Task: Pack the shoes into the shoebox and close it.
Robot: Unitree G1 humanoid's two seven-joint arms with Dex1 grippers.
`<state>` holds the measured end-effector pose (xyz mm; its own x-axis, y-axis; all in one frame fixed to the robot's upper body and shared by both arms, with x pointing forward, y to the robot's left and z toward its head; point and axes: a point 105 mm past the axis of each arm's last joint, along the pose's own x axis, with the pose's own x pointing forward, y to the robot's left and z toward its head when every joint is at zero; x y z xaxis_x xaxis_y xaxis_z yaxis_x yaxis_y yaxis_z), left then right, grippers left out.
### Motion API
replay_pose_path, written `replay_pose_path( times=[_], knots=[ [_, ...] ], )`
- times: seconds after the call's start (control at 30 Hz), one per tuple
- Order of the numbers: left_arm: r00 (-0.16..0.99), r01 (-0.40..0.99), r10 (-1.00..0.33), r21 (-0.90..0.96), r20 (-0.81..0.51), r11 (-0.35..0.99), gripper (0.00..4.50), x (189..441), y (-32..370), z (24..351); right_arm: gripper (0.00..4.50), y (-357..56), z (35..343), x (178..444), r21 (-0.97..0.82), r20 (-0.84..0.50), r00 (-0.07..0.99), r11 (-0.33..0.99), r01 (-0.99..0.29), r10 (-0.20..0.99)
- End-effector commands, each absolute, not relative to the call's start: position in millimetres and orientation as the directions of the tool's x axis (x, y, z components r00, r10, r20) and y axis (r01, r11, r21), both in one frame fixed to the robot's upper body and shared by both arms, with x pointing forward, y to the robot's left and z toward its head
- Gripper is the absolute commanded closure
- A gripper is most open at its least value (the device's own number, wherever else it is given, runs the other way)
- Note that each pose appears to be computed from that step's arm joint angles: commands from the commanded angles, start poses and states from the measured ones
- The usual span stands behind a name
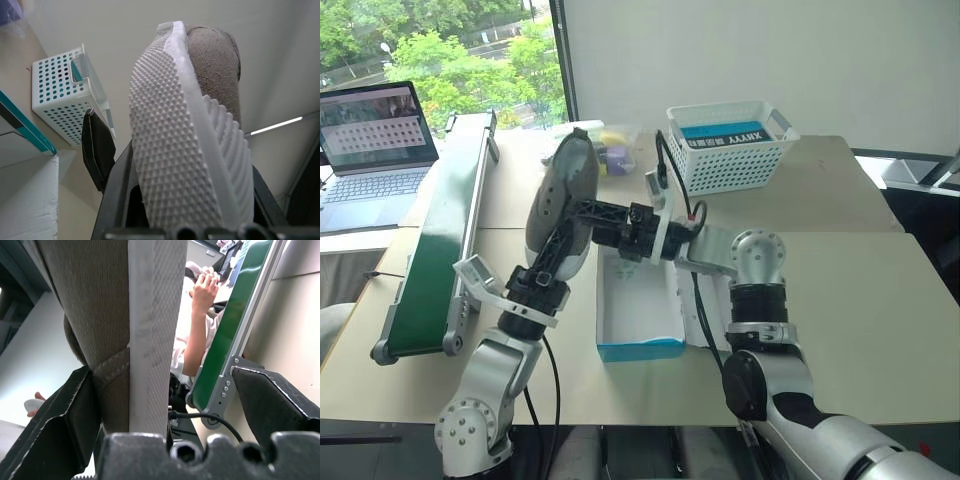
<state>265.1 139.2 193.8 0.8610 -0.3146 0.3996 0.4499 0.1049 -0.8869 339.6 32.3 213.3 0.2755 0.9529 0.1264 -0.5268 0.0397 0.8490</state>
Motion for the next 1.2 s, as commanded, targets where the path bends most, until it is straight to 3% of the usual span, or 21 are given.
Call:
replay_pose_path(
  times=[0.03,0.13,0.17,0.37,0.6,0.7,0.87,1.07,1.2],
  knots=[
    [0.824,0.514,-0.327,-0.853,0.462,0.092,3.27,257.8,136.3,206.7,1.06,34.0,242.5,341.4,0.837,0.277,0.278,-0.088,-0.541,0.920],
    [0.826,0.512,-0.326,-0.854,0.459,0.095,3.27,258.1,136.2,205.9,2.00,31.0,246.7,343.6,0.833,0.297,0.293,-0.096,-0.545,0.909],
    [0.827,0.511,-0.326,-0.854,0.458,0.096,3.27,258.2,136.3,205.7,2.52,30.7,247.0,343.9,0.833,0.299,0.297,-0.096,-0.545,0.907],
    [0.843,0.495,-0.328,-0.854,0.426,0.162,3.27,262.0,138.4,200.1,4.14,35.5,247.0,338.7,0.823,0.287,0.285,-0.084,-0.562,0.914],
    [0.874,0.455,-0.352,-0.818,0.335,0.351,3.27,272.1,139.0,185.4,4.27,40.9,244.0,335.0,0.827,0.274,0.280,-0.077,-0.557,0.920],
    [0.878,0.451,-0.363,-0.792,0.311,0.412,2.59,275.4,137.9,182.1,4.28,41.6,242.9,335.8,0.832,0.271,0.291,-0.071,-0.550,0.917],
    [0.878,0.458,-0.408,-0.695,0.252,0.555,0.69,276.6,135.1,176.9,4.29,33.5,244.4,351.7,0.839,0.261,0.395,-0.005,-0.544,0.881],
    [0.855,0.508,-0.471,-0.537,0.218,0.674,0.66,265.7,138.8,178.4,4.29,-3.0,253.6,384.8,0.798,0.181,0.565,0.216,-0.563,0.805],
    [0.842,0.528,-0.519,-0.420,0.146,0.738,0.66,258.5,139.4,171.7,4.29,-21.5,252.7,386.1,0.705,0.037,0.591,0.398,-0.587,0.806]
  ],
)
